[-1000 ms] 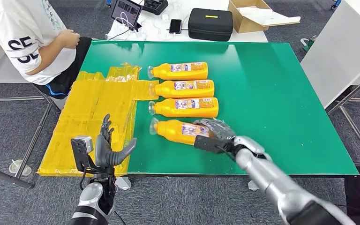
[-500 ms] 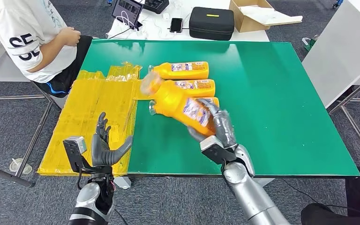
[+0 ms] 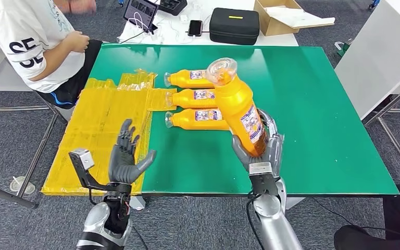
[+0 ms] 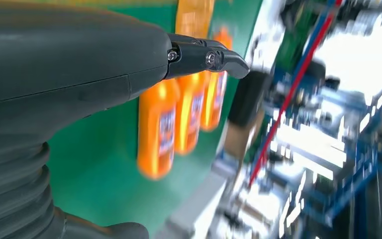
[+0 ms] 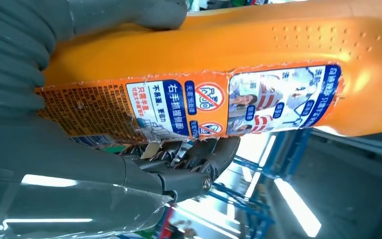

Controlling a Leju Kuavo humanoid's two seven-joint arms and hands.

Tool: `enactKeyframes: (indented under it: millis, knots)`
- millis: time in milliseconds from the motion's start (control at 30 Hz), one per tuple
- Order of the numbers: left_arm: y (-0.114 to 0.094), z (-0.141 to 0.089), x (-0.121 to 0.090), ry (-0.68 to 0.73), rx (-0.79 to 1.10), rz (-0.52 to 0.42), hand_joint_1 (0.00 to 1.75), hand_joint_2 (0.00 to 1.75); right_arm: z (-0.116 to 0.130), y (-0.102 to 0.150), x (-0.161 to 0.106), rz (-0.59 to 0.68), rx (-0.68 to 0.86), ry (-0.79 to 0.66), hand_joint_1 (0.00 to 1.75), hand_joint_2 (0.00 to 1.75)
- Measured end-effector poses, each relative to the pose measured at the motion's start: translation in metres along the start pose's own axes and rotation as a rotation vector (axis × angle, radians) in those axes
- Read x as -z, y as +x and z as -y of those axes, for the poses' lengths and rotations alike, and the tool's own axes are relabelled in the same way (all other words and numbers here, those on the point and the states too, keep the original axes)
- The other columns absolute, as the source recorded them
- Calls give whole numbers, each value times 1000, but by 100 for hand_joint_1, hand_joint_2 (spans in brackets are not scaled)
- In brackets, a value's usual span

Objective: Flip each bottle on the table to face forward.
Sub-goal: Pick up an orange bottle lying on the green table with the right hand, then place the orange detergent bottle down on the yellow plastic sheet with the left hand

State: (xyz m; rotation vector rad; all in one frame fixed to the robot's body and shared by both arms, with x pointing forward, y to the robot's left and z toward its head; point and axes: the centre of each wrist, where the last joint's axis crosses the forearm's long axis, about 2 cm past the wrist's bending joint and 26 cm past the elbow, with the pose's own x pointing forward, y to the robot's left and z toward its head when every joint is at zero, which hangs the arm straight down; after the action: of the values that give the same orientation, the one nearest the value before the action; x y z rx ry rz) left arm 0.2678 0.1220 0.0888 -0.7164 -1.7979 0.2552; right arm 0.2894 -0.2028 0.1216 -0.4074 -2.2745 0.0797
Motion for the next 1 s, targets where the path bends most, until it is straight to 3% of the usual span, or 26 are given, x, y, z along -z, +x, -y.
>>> enactKeyframes:
  millis: [167, 433, 1000]
  knots:
    - [-2, 10, 0, -122, -131, -20, 0, 175, -18, 1, -17, -64, 100, 70, 175, 175]
    - [-2, 14, 2, -193, -148, -39, 0, 175, -50, 6, -43, -100, 144, 229, 175, 175]
    - [-9, 16, 1, -215, -194, -98, 0, 175, -99, 13, -75, -105, 133, 478, 175, 175]
